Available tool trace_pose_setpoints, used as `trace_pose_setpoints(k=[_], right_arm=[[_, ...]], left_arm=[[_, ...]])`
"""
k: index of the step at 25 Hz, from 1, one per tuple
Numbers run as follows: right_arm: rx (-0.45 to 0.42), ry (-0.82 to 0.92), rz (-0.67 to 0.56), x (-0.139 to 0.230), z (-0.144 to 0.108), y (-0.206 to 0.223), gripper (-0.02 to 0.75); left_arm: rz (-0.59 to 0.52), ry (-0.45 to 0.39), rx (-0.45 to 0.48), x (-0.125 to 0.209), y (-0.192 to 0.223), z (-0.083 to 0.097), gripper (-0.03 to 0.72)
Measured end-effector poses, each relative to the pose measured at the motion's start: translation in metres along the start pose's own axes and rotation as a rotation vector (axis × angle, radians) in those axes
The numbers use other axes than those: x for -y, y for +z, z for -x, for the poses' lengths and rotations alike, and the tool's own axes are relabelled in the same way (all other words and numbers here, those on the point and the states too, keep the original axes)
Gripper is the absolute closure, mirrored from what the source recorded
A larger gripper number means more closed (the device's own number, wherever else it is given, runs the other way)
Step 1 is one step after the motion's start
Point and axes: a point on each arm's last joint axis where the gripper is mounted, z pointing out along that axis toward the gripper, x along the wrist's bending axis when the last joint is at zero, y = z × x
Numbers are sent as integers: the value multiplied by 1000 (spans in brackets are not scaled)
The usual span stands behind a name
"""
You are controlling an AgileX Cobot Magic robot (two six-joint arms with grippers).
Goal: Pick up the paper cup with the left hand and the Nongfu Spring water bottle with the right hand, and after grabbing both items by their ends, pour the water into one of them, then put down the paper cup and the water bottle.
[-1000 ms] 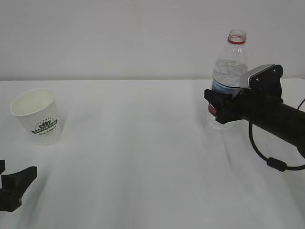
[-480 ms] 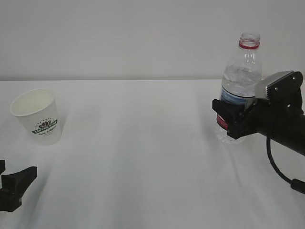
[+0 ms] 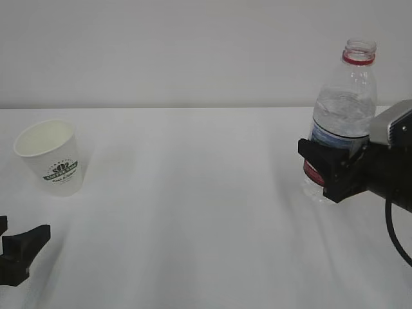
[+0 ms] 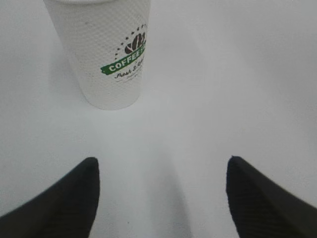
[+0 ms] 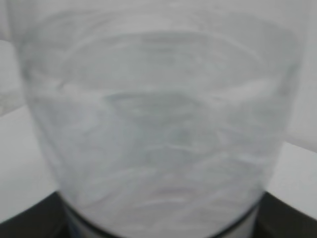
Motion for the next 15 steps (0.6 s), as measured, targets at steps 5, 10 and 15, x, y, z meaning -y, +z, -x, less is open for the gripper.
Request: trace_pose_setpoints(k=[5,10,15], right_arm=[[-8,-9,6,-4,-7,-13,287],[-15,-17,11,-6,-13,-23,287],[-20,-20,9,-5,-14,-26,287]], left_arm=[[0,0,0,0,0,0,109],[0,0,0,0,0,0,109],[0,0,0,0,0,0,109]])
